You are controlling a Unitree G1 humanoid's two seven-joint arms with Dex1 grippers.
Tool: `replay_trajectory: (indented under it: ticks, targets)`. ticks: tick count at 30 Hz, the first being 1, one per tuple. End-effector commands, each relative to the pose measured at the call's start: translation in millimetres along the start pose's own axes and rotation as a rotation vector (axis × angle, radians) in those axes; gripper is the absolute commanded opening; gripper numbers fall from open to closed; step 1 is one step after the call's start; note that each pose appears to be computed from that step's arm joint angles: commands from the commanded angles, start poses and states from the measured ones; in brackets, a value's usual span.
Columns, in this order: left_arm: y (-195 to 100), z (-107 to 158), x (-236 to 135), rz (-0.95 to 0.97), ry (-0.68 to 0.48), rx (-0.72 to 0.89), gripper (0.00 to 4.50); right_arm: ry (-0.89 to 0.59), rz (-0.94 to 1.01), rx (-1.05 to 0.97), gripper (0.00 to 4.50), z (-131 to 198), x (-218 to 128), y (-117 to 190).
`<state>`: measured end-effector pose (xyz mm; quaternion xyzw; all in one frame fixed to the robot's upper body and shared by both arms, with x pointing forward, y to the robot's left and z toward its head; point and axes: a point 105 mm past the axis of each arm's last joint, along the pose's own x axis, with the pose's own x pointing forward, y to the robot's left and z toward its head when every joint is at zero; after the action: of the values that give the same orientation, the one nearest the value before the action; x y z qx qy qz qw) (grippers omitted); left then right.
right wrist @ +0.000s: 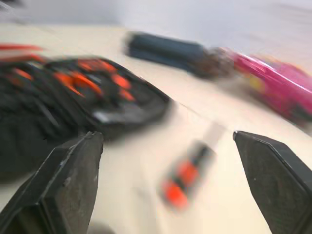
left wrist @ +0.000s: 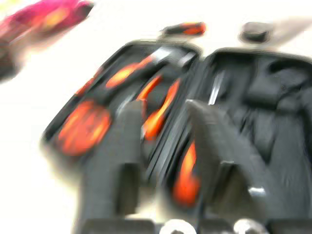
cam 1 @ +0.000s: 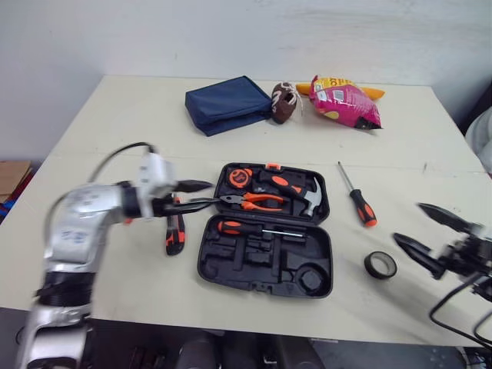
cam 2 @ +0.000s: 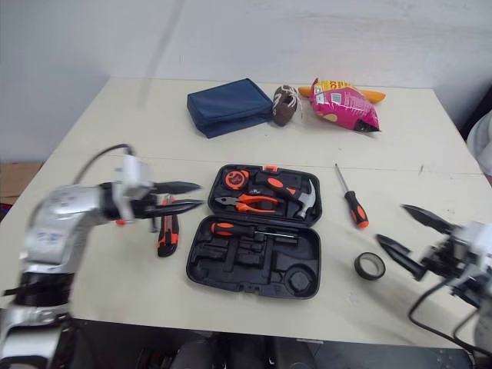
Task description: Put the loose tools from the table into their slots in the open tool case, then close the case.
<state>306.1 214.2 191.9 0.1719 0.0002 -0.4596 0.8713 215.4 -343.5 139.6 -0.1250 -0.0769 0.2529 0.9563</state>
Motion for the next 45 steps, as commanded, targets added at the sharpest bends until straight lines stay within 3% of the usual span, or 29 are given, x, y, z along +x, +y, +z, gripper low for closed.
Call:
replay_trajectory:
  ticks: [1,3,5,8,16,20,24,27,31,35,37,41,45]
  targets:
    - [25,-8,-49,0.186,0.052,0.029,3.63,0.024,-0.162,-0.083,4.5,2,-35,-19]
    - [38,-16,-75,0.292,0.086,0.03,4.41,0.055,-0.237,-0.088,4.5,-2,-51,-23]
    - [48,-23,-99,0.393,0.119,0.033,4.41,0.114,-0.347,-0.093,4.5,-10,-70,-29]
    - [53,-46,-146,0.527,0.259,0.054,4.41,0.163,-0.405,-0.078,4.5,-17,-96,-20]
    - [53,-63,-188,0.706,0.244,-0.002,4.41,0.158,-0.431,-0.074,4.5,-18,-102,0]
    - [50,-51,-173,0.637,0.188,-0.018,4.41,0.263,-0.476,-0.075,4.5,-28,-88,-2]
    - [42,-31,-141,0.521,0.123,-0.011,4.41,0.167,-0.334,-0.058,4.5,-7,-42,7]
    - [24,-5,-100,0.342,0.065,0.016,4.41,0.26,-0.293,-0.043,4.5,2,2,2]
    - [5,13,-67,0.194,0.015,0.042,4.41,0.428,-0.232,-0.012,4.5,1,36,12]
    - [-20,31,-31,0.048,-0.038,0.042,4.41,0.485,-0.091,0.19,4.5,9,74,34]
    - [-35,35,-17,-0.025,-0.054,0.048,4.41,0.558,-0.042,0.281,4.5,7,85,43]
    - [-62,36,-2,-0.14,-0.069,0.043,4.41,0.629,-0.052,0.209,4.5,2,110,36]
    - [-68,36,-1,-0.149,-0.075,0.063,4.41,0.652,-0.092,0.176,4.5,-2,123,27]
